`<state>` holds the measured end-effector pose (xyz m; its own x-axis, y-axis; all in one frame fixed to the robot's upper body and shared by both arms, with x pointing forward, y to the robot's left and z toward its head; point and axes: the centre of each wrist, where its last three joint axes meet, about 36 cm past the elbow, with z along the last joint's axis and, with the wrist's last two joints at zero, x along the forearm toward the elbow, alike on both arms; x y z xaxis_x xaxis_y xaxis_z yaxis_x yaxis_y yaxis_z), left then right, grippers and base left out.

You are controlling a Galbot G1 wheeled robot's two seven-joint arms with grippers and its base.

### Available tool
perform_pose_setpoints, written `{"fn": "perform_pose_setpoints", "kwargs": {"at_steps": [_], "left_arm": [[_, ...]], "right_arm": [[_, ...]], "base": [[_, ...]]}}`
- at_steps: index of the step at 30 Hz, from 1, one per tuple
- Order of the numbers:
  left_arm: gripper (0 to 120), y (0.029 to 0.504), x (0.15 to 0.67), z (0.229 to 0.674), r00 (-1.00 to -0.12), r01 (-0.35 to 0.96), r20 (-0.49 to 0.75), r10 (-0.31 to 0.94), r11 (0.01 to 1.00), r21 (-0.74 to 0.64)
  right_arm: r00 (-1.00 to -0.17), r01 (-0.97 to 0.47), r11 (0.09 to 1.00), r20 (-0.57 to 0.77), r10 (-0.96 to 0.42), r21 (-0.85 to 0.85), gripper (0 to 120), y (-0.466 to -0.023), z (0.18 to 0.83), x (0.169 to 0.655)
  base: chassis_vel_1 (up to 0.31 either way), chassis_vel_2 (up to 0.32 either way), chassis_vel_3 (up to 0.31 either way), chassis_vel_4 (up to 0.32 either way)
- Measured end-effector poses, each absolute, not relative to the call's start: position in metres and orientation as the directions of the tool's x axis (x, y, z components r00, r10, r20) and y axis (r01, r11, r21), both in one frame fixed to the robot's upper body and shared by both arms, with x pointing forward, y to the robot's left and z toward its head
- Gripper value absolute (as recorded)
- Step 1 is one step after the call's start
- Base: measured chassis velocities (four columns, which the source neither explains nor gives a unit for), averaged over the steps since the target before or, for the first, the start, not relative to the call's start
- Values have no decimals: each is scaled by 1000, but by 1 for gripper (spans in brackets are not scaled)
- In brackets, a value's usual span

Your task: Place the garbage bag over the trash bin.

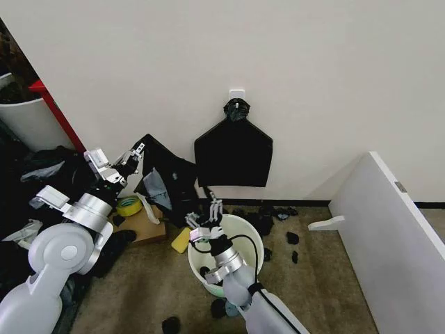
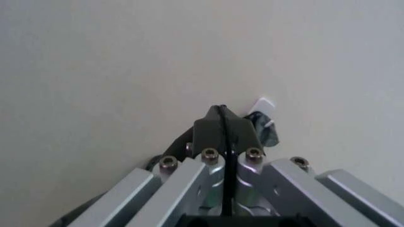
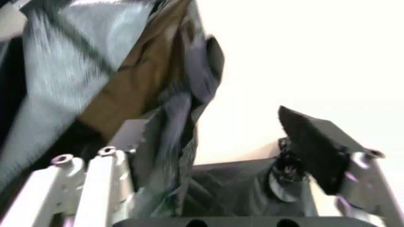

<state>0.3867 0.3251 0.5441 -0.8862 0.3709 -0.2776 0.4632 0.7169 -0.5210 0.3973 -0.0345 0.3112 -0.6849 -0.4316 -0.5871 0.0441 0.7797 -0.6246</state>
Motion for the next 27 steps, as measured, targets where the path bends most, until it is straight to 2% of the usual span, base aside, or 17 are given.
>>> {"fn": "perform_pose_setpoints", "kwargs": {"at_steps": [4,5,11,13,17,20,21,26,27], "left_arm": [[0,326,389,539,-894,449,-267,361,721,-529],[0,326,389,539,-894,449,-267,361,721,-529],[0,323,385,541,-890,456,-272,365,716,-529],[0,323,384,542,-889,457,-273,366,716,-527],[0,323,382,542,-890,457,-271,368,717,-526],[0,323,381,541,-890,456,-270,368,716,-528],[0,323,381,541,-890,456,-270,368,716,-528],[0,322,380,542,-889,457,-273,367,716,-528],[0,322,380,542,-889,458,-274,367,716,-528]], "right_arm": [[-677,44,782,-594,-434,-622,50,-49,312,392],[-677,44,782,-594,-434,-622,50,-49,312,392],[-701,36,773,-568,-432,-633,24,-54,303,395],[-700,23,774,-563,-439,-633,20,-54,302,395],[-669,-56,765,-545,-506,-642,6,-47,298,391],[-650,-83,753,-537,-537,-653,17,-44,294,389],[-650,-83,753,-537,-537,-653,17,-44,294,389],[-634,-79,720,-522,-570,-690,39,-42,289,387],[-632,-74,713,-520,-574,-698,41,-42,288,388]], "base": [[0,0,0,0],[0,0,0,0],[0,0,0,0],[0,0,0,0],[0,0,0,0],[0,0,0,0],[0,0,0,0],[0,0,0,0],[0,0,0,0]]}}
